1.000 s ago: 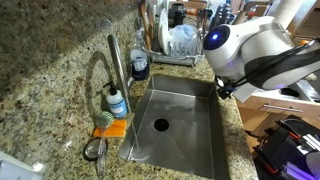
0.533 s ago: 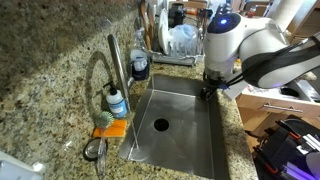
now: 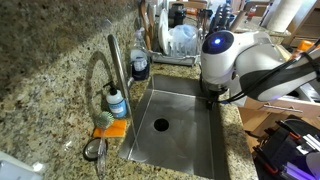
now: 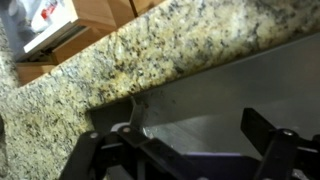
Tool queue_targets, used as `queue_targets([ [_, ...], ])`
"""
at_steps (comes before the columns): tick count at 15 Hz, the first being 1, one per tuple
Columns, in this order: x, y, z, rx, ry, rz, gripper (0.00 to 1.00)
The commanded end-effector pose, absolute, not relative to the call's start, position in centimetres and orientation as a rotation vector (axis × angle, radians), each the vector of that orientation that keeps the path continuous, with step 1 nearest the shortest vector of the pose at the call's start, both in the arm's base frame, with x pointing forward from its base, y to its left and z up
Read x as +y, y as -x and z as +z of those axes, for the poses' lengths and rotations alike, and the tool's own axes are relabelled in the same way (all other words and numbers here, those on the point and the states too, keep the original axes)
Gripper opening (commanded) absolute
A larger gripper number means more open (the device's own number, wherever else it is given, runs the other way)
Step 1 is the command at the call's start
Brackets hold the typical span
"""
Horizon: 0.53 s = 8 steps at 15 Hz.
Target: Close the tap
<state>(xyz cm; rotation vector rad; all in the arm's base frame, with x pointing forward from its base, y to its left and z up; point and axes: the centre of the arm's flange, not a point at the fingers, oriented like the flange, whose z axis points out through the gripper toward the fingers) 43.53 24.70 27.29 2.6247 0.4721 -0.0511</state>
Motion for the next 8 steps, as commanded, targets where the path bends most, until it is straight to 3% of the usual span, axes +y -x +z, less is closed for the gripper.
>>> queue_targets([
  [1,25.8,-42.9,25.4,0.509,-2.427,-0.145,1.0],
  [8,26.6,-43.7,24.7,0.685,-2.007,-0.059,1.0],
])
